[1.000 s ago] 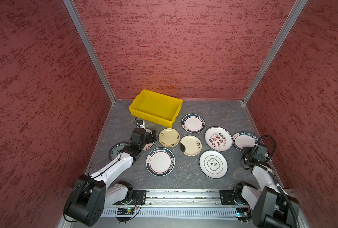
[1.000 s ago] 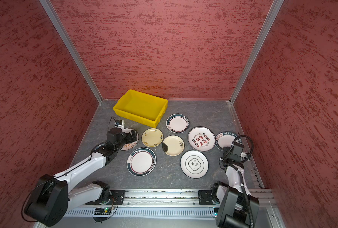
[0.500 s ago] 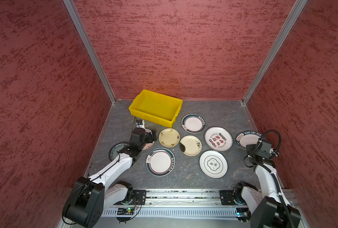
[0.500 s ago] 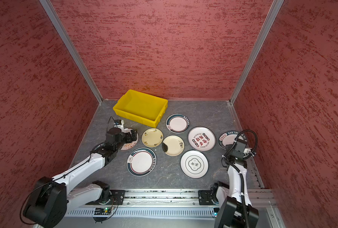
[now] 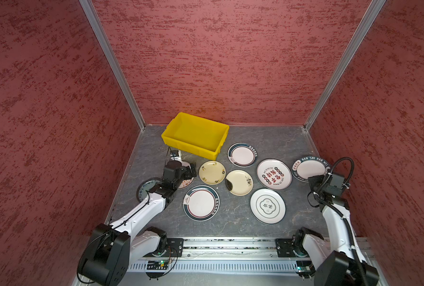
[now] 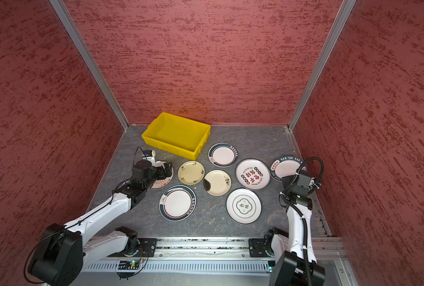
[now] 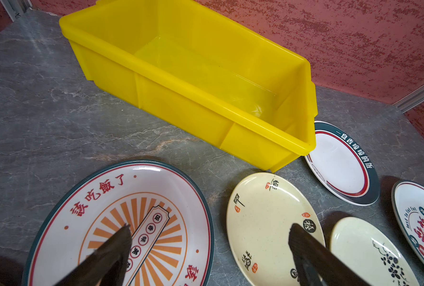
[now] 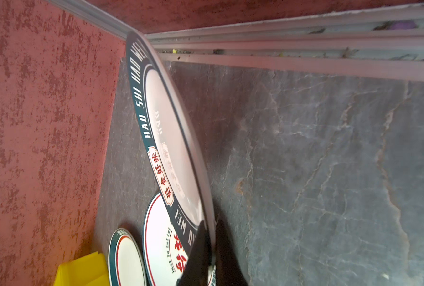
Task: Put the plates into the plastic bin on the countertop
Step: 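Tilt the HAO SHI HAO WEI plate upright with the right gripper, then lift the plate toward the bin with right gripper while left gripper rises to it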
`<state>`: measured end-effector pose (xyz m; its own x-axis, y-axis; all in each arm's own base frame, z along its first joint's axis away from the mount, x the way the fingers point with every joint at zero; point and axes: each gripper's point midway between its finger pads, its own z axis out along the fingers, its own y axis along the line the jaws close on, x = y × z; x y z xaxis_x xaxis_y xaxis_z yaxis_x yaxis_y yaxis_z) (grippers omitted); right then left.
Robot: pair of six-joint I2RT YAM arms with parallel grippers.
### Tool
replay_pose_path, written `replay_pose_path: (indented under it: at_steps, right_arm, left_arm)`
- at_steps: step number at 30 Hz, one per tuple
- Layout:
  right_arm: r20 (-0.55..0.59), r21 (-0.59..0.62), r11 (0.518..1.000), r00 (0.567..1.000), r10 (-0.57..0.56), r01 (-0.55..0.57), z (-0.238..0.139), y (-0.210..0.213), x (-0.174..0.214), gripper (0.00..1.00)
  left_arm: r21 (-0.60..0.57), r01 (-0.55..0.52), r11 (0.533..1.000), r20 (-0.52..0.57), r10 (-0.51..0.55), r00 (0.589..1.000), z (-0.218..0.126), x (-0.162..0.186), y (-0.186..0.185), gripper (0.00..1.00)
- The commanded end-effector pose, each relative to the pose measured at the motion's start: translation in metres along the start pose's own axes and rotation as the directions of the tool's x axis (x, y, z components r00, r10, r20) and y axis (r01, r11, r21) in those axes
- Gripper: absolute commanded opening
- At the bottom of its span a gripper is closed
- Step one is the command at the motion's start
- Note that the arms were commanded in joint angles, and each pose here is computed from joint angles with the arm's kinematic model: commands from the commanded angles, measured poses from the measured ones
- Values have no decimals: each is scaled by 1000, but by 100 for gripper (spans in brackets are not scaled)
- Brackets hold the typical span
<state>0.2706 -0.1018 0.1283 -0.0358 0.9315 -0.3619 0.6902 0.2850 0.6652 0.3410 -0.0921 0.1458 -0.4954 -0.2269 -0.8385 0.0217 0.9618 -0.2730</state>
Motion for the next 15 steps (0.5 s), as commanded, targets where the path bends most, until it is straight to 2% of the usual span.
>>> replay_pose_path:
  at_steps: [1,4,7,15]
  right_arm:
    - [-34,-179,982,997,-72,65,-9,49,4,0]
    - [-78,-249,961,986,-144,121,-12,71,17,0]
    - [-118,-319,930,966,-232,184,-16,94,29,0]
    - [-182,-567,775,876,-448,278,-36,164,85,0]
  left_arm:
    - [20,15,1000,12,-16,1000,-3,-2,-2,99]
    - [46,18,999,16,-19,1000,-6,-3,-6,99]
    - [125,11,992,32,-15,999,-10,-4,-18,99]
    - [291,21,956,43,-34,998,-15,-4,-47,99]
